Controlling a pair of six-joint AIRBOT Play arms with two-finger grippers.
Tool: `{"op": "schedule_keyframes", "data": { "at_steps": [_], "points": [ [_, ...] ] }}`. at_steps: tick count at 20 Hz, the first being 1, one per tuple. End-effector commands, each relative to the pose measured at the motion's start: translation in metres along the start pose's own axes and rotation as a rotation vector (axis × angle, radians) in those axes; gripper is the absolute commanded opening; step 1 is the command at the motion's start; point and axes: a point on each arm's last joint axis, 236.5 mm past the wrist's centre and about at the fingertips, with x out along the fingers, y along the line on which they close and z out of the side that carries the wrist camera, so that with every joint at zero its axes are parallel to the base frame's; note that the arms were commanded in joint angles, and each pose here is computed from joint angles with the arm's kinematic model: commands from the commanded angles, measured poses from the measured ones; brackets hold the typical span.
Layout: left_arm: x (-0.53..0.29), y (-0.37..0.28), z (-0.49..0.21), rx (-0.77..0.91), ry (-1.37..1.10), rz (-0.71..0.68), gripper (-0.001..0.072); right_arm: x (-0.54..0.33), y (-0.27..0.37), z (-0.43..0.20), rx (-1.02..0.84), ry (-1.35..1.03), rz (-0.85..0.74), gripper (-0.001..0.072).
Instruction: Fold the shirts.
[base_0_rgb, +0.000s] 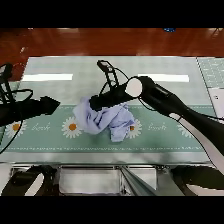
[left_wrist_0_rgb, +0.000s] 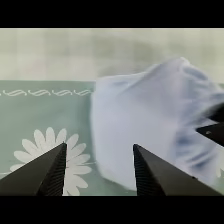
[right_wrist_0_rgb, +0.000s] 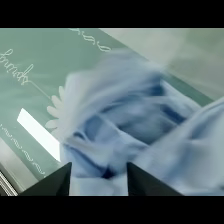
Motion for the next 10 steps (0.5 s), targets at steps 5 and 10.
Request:
{"op": "schedule_keyframes", "data": {
  "at_steps": [5, 10],
  "points": [
    [0.026, 0.053, -0.060, -0.074, 0.240, 0.125, 0.0506, -0.154, -0.138, 0.038, 0.174, -0.109, -0.290, 0.0406],
    [0.048, 0.069, -0.086, -0.397, 0.300, -0.064, 0.0506, -0.236, -0.247, -0.079, 0.487, -0.196, -0.553, 0.0406]
  ]
}}
